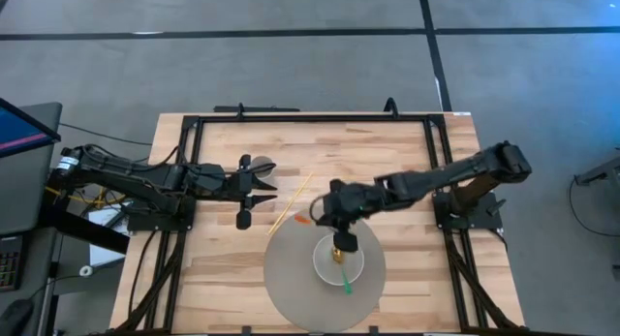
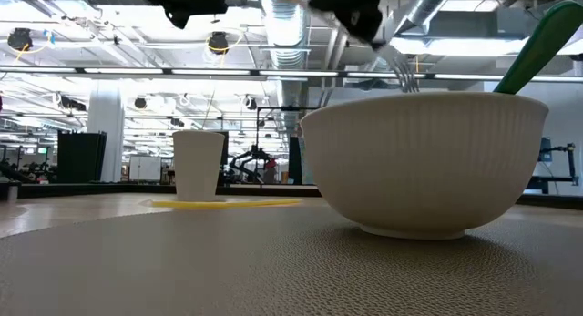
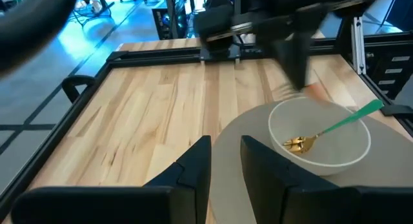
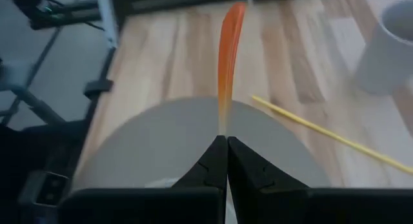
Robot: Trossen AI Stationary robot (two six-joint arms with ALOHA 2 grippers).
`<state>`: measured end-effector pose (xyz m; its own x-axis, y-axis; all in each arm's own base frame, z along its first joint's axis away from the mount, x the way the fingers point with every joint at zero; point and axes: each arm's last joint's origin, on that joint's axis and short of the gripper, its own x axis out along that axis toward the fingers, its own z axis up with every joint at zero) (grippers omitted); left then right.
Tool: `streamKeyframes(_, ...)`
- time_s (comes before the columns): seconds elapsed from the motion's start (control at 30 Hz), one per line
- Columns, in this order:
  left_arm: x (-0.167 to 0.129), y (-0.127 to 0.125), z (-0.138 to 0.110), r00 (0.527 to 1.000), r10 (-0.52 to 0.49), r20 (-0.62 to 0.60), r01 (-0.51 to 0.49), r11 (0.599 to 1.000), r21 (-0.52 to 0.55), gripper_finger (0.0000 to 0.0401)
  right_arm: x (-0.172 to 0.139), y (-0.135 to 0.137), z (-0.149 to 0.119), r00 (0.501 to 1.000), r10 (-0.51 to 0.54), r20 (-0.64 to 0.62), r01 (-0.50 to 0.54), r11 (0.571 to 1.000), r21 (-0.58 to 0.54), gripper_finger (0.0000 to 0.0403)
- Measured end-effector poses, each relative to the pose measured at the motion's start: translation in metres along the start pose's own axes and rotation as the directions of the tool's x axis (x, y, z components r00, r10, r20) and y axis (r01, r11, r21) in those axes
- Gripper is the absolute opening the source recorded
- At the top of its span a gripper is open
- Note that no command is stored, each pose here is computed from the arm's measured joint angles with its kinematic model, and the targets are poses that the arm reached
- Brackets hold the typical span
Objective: Pick & Place Utensil
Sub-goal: Put the orange fork into the white bowl on the placemat
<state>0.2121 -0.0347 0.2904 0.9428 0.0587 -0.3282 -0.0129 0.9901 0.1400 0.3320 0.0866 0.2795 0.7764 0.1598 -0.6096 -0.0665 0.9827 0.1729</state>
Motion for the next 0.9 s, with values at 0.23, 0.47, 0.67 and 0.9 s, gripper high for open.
streamKeyframes(0.23, 0.0, 0.0, 0.0, 1.0, 0.0, 0.004, 0.0, 1.0, -0.001, 0.0085, 0.009, 0.023, -0.018, 0.996, -0.086, 0.033, 0.086, 0.996, -0.007, 0.0)
streamKeyframes(0.47, 0.0, 0.0, 0.001, 1.0, 0.001, 0.008, 0.0, 1.0, -0.03, 0.0085, 0.019, 0.026, -0.037, 0.995, -0.06, 0.078, 0.054, 0.996, 0.075, 0.0)
streamKeyframes(0.67, 0.0, 0.0, 0.001, 1.0, 0.001, 0.01, 0.0, 0.999, -0.044, 0.0085, 0.036, 0.022, -0.054, 0.99, -0.136, 0.042, 0.131, 0.984, 0.121, 0.0)
streamKeyframes(0.9, 0.0, 0.0, 0.001, 1.0, 0.001, 0.015, -0.001, 0.999, -0.045, 0.0085, 0.056, 0.018, -0.071, 0.983, -0.178, -0.052, 0.181, 0.981, 0.069, 0.0)
